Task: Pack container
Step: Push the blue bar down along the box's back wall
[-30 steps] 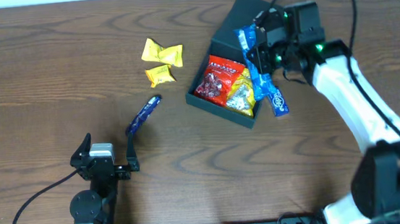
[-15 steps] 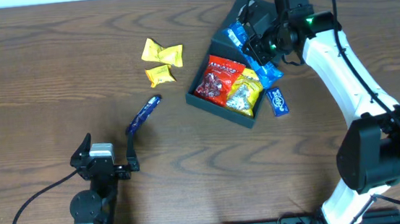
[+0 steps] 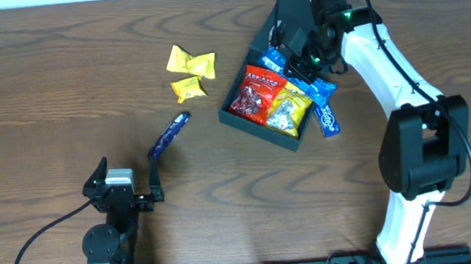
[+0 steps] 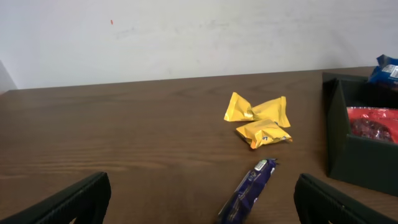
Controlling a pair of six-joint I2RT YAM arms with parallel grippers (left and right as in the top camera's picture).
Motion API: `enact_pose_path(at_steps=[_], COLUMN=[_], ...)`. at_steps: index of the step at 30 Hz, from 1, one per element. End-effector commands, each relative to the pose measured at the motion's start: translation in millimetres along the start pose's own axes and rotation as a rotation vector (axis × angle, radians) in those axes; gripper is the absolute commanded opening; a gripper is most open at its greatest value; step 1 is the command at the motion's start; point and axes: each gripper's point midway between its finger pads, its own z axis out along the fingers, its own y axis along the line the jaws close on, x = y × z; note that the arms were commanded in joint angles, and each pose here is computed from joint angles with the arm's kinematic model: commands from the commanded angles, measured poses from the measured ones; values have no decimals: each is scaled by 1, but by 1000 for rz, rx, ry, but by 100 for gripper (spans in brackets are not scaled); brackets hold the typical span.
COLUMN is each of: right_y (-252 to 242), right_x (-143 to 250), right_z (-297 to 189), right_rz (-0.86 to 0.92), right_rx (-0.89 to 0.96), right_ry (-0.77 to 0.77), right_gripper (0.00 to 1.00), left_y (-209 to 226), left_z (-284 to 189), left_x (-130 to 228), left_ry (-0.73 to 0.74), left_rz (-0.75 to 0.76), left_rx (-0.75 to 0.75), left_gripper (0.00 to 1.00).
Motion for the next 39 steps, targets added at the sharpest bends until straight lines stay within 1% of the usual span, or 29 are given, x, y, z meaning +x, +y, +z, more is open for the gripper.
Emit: enact_pose_path(at_steps=[1, 6, 10, 15, 22, 28, 30, 32, 34, 35, 36, 38, 39], right_y=[1, 7, 16, 18, 9, 0, 0, 0, 0, -1, -2, -4, -5], right_x=[-16, -16, -20, -25, -12, -15, -16, -17, -17, -17, -19, -24, -26], right_z=[-6, -1, 4, 14, 27, 31, 31, 31, 31, 31, 30, 30, 29], right_rz=[-93, -138, -164, -189, -180, -166, -167, -168, -167, -158, -149, -130, -124], right_rx=[1, -20, -55, -77, -48, -19, -17, -15, -16, -14, -8, 4, 9], right_ry=[-39, -33, -50, -72, -8, -23, -25, -27, -27, -29, -36, -51, -55], right_gripper=[17, 14, 14, 17, 18, 18, 19, 26, 29, 33, 40, 47, 53], left_y=[-1, -1, -1, -1, -1, -1, -1, -1, -1, -1, -1, -1, -1], left_z=[0, 0, 0, 0, 0, 0, 0, 0, 0, 0, 0, 0, 0], left_x=[16, 16, 16, 16, 16, 16, 16, 16, 16, 16, 16, 16, 16], left_ry=[55, 55, 55, 55, 55, 55, 55, 55, 55, 55, 55, 55, 55], left_rz=[-4, -4, -4, -4, -4, -4, -4, -4, -4, -4, -4, -4, -4], left_rx=[5, 5, 5, 5, 5, 5, 5, 5, 5, 5, 5, 5, 5], left_gripper=[95, 95, 95, 95, 95, 95, 95, 95, 95, 95, 95, 95, 95])
